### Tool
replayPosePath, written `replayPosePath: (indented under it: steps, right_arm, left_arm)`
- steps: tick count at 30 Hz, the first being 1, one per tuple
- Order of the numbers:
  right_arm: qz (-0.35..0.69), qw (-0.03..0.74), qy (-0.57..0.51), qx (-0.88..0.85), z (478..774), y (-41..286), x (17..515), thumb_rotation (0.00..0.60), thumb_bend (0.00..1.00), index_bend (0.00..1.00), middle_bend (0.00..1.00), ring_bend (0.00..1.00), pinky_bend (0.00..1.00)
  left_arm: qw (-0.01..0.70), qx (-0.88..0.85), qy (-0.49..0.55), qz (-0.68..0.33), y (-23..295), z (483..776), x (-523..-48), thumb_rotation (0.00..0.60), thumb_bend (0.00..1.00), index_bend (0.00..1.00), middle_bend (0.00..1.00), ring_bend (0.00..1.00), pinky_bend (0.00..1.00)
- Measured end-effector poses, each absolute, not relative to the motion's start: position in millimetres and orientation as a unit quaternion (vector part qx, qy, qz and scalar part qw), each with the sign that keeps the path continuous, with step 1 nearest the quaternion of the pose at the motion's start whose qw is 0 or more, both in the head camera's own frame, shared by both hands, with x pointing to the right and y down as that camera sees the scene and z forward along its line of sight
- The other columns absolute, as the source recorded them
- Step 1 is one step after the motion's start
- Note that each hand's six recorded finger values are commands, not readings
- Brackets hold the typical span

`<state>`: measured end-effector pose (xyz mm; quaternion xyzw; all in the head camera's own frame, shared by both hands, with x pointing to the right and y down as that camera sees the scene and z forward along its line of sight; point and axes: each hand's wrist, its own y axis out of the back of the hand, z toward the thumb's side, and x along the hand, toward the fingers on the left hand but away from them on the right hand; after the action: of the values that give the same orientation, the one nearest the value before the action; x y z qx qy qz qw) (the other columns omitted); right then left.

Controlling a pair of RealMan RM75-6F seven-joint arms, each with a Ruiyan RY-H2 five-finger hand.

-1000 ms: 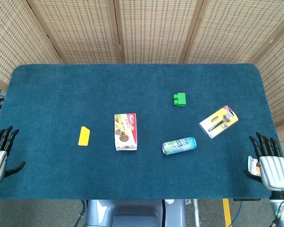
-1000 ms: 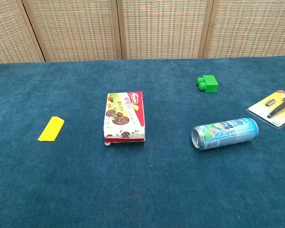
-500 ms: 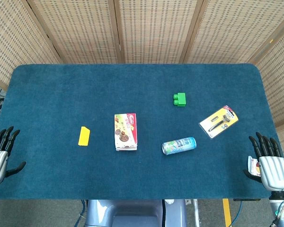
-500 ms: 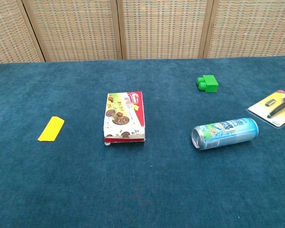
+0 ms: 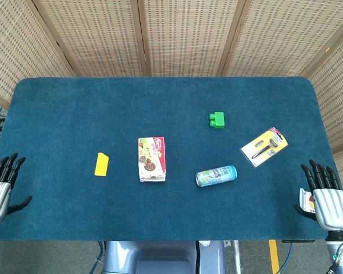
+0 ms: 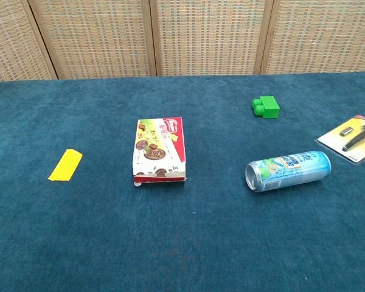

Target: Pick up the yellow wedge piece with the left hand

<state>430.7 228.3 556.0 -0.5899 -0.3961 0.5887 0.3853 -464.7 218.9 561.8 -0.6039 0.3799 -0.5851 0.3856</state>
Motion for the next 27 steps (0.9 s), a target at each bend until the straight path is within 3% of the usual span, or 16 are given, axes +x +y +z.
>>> replayPosePath:
  steps: [14,27]
  right_arm:
    - [0.589,0.382,-0.395,-0.593,558,228,430,0.6,0.08,0.0,0.0,0.0,0.0]
    - [0.585,0.379,-0.394,-0.598,560,228,429,0.6,0.08,0.0,0.0,0.0,0.0]
  left_arm:
    - [0.377,-0.614,0.367,-0.588,220,568,-457,0.6,0.24,0.0,0.0,0.0,0.0]
    - [0.356,-0.641,0.316,-0.602,188,609,-421,0.6,0.3,0.0,0.0,0.0,0.0]
